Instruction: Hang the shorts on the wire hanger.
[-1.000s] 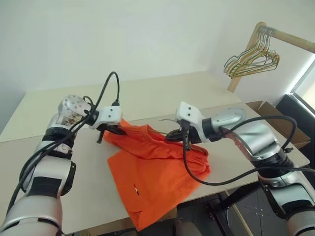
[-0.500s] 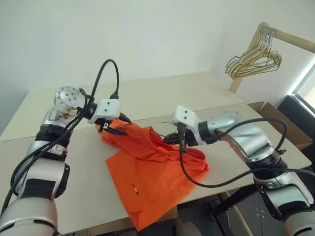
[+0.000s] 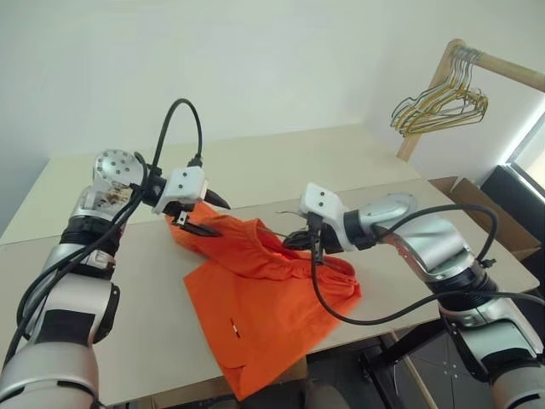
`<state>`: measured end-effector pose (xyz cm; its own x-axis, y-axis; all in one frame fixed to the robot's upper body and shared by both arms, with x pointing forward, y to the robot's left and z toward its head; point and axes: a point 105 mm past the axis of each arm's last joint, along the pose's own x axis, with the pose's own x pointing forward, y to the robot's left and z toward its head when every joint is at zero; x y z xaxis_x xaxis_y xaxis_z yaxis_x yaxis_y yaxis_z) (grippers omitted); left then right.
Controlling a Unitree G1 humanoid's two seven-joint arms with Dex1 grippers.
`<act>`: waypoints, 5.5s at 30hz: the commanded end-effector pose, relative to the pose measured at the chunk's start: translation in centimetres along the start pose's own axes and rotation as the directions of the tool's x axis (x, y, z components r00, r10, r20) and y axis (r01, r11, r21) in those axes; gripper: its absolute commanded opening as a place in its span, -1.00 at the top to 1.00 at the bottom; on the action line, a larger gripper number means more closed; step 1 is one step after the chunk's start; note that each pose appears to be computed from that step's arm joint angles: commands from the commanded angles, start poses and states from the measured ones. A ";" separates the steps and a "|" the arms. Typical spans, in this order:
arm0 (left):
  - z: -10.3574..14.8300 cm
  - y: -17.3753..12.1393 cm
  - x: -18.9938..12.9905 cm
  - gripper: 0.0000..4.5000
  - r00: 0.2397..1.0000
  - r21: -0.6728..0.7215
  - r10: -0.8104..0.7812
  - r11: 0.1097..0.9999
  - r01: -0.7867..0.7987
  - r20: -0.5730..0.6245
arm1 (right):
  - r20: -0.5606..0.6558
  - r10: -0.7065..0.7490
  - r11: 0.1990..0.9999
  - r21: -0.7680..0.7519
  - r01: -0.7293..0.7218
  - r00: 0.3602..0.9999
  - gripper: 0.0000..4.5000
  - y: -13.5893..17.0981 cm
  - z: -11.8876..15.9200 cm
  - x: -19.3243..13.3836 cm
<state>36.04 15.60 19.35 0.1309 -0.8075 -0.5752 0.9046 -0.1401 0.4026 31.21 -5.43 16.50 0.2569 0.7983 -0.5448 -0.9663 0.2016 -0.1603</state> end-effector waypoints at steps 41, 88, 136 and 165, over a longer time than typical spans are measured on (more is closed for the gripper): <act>-2.6 -1.0 -1.6 -0.11 0.985 0.018 -0.010 1.000 0.014 -0.172 | 0.006 0.002 1.000 0.006 -0.002 1.000 1.00 0.0 0.1 -0.5; 2.5 4.4 -6.0 0.97 0.960 0.035 0.280 0.959 -0.280 0.010 | -0.116 -0.041 0.998 0.037 0.045 0.992 1.00 -0.1 -3.7 0.2; 3.8 2.5 -3.2 0.97 0.961 0.038 0.215 0.974 -0.225 0.175 | -0.148 0.041 0.988 -0.142 -0.062 0.988 1.00 -2.1 4.7 -7.7; 4.9 -0.2 2.8 -0.86 0.992 0.184 -0.084 0.981 0.065 0.099 | -0.176 0.043 0.989 -0.133 -0.067 0.984 1.00 -2.6 4.4 -6.0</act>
<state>34.39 11.02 20.87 0.0112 -0.8563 -0.5164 0.8466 -0.2667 0.4606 31.94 -8.54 22.18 0.1770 0.6817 -0.7099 -0.9828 0.0834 -0.1649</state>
